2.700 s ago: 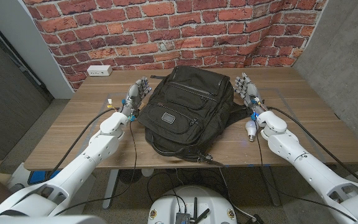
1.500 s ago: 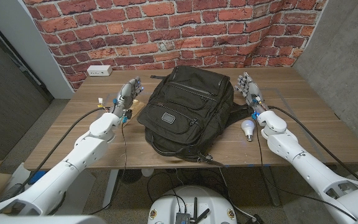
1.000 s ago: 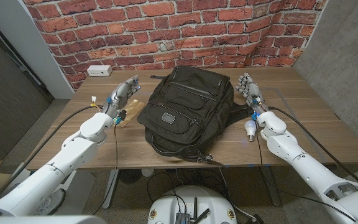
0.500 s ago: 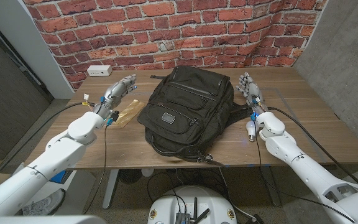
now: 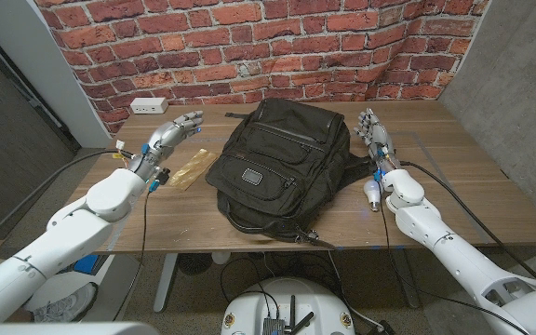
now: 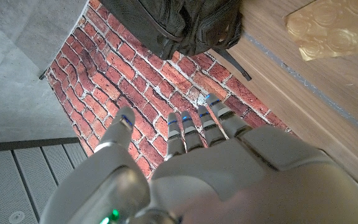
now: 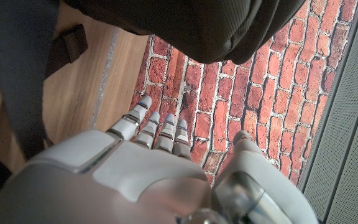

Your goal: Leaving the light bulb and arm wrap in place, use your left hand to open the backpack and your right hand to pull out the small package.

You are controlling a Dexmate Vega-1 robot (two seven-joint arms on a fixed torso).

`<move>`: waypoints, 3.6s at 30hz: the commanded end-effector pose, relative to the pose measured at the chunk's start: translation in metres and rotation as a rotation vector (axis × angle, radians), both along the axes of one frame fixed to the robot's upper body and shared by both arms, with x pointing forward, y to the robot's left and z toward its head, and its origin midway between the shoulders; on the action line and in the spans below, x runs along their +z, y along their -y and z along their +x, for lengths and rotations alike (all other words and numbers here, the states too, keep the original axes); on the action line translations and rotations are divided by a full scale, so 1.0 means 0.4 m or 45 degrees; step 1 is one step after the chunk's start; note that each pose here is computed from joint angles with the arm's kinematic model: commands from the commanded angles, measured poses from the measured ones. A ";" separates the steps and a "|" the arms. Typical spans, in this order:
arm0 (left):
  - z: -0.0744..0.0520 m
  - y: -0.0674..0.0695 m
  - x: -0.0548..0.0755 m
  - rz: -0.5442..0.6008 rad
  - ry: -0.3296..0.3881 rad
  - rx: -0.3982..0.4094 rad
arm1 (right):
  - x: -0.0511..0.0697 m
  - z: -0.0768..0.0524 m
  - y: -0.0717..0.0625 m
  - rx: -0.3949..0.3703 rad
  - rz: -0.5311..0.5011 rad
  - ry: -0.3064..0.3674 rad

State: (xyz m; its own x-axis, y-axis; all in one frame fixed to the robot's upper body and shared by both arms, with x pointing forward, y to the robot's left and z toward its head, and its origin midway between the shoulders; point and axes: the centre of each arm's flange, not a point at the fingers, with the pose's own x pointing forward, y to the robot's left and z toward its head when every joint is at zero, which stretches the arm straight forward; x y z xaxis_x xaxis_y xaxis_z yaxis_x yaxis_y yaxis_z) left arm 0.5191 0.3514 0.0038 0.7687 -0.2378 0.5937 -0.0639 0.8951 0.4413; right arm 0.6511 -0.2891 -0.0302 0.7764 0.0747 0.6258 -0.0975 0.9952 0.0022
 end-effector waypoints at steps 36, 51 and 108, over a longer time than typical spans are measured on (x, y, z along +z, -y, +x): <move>-0.154 0.055 0.060 0.823 0.244 0.132 | 0.001 -0.029 0.023 -0.051 -0.036 -0.030; -0.223 0.077 0.055 1.093 0.451 0.296 | 0.006 -0.017 0.019 -0.062 -0.027 -0.039; -0.301 0.111 -0.155 1.489 0.692 0.793 | 0.012 0.014 0.000 -0.081 -0.020 -0.047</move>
